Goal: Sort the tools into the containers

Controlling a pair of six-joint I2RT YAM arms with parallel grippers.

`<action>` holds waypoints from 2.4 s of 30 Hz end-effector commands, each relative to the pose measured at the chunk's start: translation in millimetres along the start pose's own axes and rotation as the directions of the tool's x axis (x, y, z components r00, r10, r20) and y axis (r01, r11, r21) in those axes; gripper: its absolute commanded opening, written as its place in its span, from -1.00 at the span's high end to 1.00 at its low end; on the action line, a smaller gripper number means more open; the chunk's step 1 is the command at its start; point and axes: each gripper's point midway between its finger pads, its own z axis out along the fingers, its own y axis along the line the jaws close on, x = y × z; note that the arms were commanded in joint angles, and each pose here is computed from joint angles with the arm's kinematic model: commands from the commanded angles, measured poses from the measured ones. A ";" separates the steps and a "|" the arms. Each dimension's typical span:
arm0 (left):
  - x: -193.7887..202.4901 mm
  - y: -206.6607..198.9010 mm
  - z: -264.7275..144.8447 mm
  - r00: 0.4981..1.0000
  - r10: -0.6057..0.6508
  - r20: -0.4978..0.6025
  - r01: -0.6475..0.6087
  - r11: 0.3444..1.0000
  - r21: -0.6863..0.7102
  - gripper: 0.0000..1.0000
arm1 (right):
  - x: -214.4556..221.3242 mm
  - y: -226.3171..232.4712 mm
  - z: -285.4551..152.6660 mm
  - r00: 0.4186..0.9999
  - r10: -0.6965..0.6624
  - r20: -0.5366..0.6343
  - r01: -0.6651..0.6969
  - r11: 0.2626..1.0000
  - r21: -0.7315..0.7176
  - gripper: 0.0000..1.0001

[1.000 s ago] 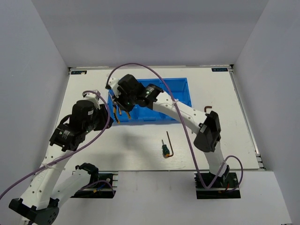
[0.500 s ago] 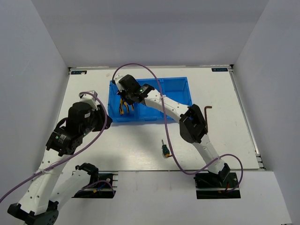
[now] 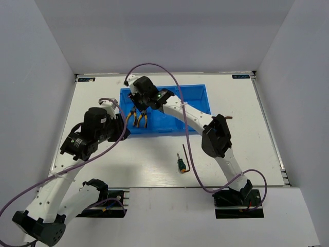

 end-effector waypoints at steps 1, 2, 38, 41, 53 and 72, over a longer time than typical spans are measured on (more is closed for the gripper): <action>-5.5 -21.4 8.4 0.998 0.059 0.007 -0.059 0.990 0.124 0.28 | -50.6 -15.0 -64.5 0.991 0.061 0.121 -0.061 0.998 -0.005 0.61; -6.1 -27.7 7.6 0.997 0.075 0.009 -0.076 0.984 0.161 0.48 | -58.9 -22.8 -87.5 0.987 0.065 0.145 -0.067 0.998 0.006 0.83; 178.9 -181.3 130.3 0.841 0.110 -0.530 -0.068 0.993 0.099 -0.30 | 292.0 -89.4 -252.3 0.816 0.476 -0.328 -0.399 0.874 0.277 -0.08; 190.6 -183.3 140.1 0.841 0.086 -0.534 -0.074 0.996 0.046 -0.30 | 291.6 -99.5 -253.1 0.788 0.536 -0.302 -0.452 0.838 0.305 -0.08; 233.8 -150.7 153.8 0.820 0.005 -0.572 -0.139 0.972 -0.190 -0.32 | 294.3 -101.3 -254.7 0.733 0.625 -0.270 -0.561 0.779 0.280 -0.08; 149.8 -183.5 131.2 0.920 0.116 -0.375 -0.172 0.978 -0.121 1.00 | 291.4 -110.2 -255.9 0.713 0.659 -0.241 -0.600 0.751 0.276 0.22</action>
